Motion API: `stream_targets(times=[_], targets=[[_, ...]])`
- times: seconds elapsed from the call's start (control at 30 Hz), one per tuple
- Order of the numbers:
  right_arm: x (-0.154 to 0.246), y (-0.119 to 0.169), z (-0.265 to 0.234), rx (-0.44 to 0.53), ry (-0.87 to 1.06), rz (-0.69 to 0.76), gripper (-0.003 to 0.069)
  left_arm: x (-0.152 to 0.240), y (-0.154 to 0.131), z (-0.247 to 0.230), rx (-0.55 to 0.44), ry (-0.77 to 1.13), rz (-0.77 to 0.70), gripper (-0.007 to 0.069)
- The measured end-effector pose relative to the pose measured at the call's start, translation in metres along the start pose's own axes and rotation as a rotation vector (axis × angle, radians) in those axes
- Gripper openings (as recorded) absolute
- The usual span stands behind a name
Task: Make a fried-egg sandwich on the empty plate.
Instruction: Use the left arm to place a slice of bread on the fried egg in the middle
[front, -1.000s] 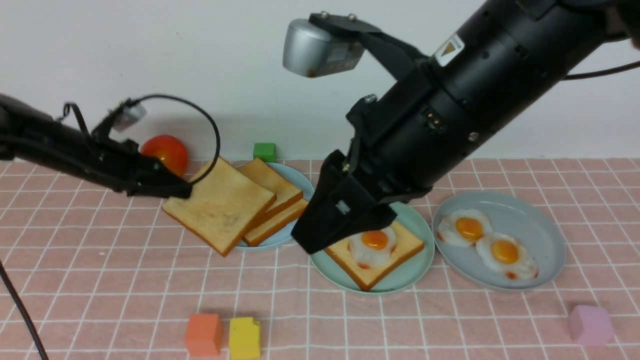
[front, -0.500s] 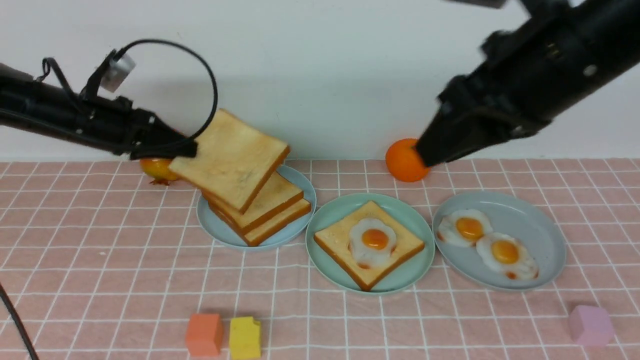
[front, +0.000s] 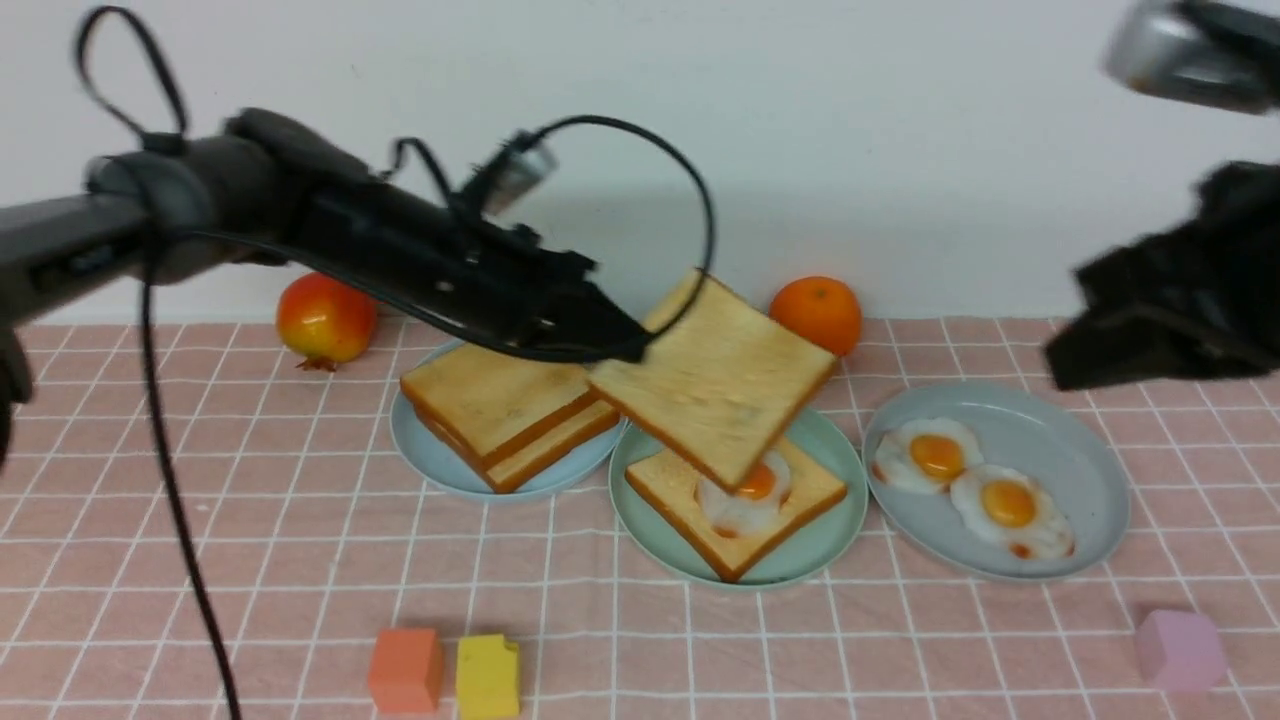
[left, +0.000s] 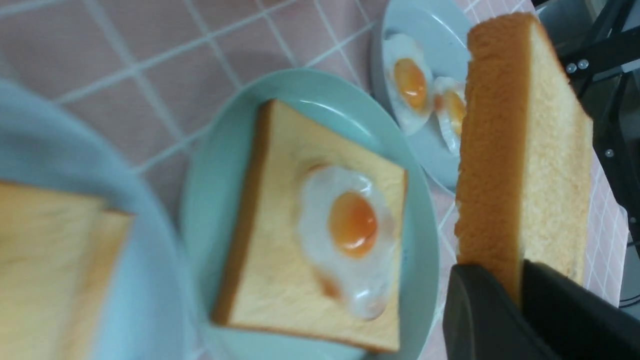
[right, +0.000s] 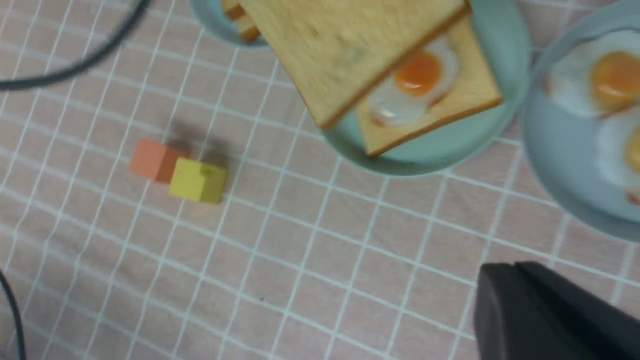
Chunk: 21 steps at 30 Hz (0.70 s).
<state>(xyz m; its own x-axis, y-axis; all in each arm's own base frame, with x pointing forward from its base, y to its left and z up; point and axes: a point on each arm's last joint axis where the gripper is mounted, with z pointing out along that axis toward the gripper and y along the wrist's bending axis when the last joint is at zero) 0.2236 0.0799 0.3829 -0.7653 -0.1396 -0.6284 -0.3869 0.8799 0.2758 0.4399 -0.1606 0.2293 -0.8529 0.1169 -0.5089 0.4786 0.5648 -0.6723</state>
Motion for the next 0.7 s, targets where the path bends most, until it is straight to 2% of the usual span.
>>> stream_targets(times=[0.13,0.3,0.63,0.7], targets=[[0.020,0.000,-0.023,0.042,-0.121,0.001,-0.0006,0.009,-0.003,0.026,-0.009,0.041,-0.014,0.0113],[0.048,0.005,-0.048,0.068,-0.254,-0.018,-0.0006,0.019,0.017,0.055,-0.075,0.051,-0.082,0.0113],[0.069,0.004,-0.057,0.112,-0.271,-0.055,-0.0003,0.023,0.031,0.062,-0.119,0.042,-0.155,0.0113],[0.069,0.005,-0.059,0.112,-0.278,-0.057,-0.0001,0.023,0.032,0.062,-0.139,0.042,-0.174,0.0136]])
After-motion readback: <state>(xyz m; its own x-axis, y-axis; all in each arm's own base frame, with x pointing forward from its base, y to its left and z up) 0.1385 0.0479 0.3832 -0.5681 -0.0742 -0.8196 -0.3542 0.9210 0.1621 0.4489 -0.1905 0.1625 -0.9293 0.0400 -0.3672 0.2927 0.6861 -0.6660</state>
